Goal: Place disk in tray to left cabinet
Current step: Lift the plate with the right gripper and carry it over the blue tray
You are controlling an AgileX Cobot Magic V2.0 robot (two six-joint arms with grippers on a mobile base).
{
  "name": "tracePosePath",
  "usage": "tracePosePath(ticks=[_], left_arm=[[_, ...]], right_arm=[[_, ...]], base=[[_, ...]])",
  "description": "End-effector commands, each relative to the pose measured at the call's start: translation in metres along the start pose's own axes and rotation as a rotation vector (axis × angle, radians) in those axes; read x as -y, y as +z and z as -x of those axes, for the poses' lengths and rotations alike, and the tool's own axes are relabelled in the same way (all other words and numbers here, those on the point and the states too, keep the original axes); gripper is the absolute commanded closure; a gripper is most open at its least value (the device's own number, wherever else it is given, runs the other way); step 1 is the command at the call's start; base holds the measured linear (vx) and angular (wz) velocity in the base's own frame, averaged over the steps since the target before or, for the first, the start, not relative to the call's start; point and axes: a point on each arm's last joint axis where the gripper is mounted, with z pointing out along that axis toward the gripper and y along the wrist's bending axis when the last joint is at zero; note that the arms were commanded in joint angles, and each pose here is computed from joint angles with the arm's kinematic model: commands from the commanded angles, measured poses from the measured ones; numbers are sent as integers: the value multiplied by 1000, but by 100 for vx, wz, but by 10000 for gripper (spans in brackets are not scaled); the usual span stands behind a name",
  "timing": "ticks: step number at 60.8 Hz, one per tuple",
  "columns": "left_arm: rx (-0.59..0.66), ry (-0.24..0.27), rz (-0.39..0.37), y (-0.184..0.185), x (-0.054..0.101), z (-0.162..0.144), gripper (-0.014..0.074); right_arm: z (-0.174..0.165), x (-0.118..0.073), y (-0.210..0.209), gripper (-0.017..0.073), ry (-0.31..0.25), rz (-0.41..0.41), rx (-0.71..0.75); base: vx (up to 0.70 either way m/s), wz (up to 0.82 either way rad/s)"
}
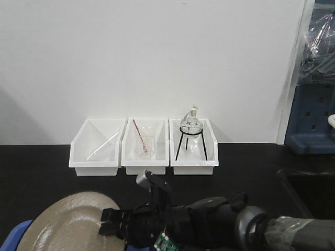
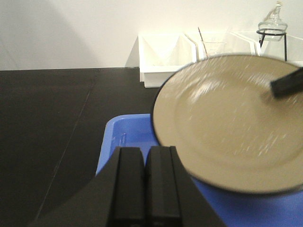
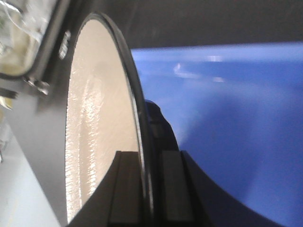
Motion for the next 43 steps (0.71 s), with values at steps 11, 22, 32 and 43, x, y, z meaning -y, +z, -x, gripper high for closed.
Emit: tracePosePath(ticks=[11, 22, 32, 43], left_arm=[[65, -11, 8, 1, -1, 1, 600], [65, -11, 8, 1, -1, 1, 600], [65, -11, 8, 1, -1, 1, 600], [65, -11, 8, 1, -1, 1, 600]], right_arm=[[9, -5, 7, 525, 86, 21, 62], [7, 0, 9, 388, 49, 2, 56], [4, 1, 10, 165, -76, -11, 18], [2, 3, 7, -69, -202, -43, -22]], base=[[0, 0], [0, 0], [0, 0], [0, 0]])
